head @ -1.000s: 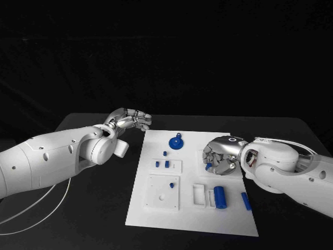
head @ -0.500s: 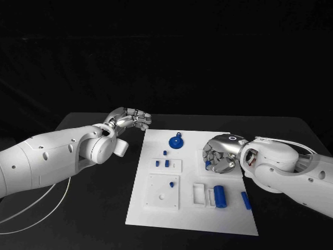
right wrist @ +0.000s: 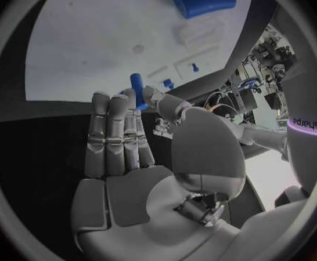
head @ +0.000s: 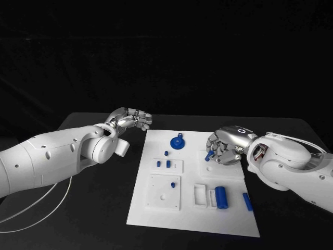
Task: Assemble the parts on the task board
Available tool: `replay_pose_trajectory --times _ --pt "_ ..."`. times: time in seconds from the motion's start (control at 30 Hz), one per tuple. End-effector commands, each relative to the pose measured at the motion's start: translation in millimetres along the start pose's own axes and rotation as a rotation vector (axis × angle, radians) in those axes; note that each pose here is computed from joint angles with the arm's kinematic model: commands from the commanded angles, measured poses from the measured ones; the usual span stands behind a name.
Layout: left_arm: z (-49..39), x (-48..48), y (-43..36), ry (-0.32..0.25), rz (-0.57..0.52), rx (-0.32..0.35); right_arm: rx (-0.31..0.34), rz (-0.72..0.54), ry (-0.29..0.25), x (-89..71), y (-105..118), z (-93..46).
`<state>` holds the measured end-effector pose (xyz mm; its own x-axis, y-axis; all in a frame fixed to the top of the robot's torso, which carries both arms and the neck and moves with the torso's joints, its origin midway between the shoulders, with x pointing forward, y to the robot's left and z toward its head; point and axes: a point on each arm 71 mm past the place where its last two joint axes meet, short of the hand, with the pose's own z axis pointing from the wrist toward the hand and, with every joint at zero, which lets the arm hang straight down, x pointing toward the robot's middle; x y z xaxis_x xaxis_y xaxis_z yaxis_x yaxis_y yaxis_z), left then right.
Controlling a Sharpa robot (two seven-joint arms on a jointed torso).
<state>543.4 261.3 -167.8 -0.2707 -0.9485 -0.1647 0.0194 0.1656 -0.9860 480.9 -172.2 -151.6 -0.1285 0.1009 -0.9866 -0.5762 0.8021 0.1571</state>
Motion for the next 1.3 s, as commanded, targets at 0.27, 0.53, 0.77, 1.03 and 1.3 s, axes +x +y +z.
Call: replay_pose_trajectory --times 0.27,0.53,0.77,1.03,1.3 --pt "0.3 2.2 -1.7 0.013 -0.01 0.014 -0.121 0.132 -0.105 -7.3 37.6 7.6" --pt "1.3 4.3 -2.1 0.018 -0.011 0.017 -0.216 0.119 -0.06 3.5 75.8 19.0" --pt "2.2 4.5 -2.0 0.016 -0.01 0.015 -0.261 0.082 0.016 20.5 96.2 26.6" --pt "2.9 6.7 -2.1 0.022 -0.012 0.013 -0.324 0.049 0.072 42.8 120.9 29.7" --pt "3.4 8.3 -2.4 0.028 -0.013 0.014 -0.368 0.025 0.111 63.4 137.4 30.9"
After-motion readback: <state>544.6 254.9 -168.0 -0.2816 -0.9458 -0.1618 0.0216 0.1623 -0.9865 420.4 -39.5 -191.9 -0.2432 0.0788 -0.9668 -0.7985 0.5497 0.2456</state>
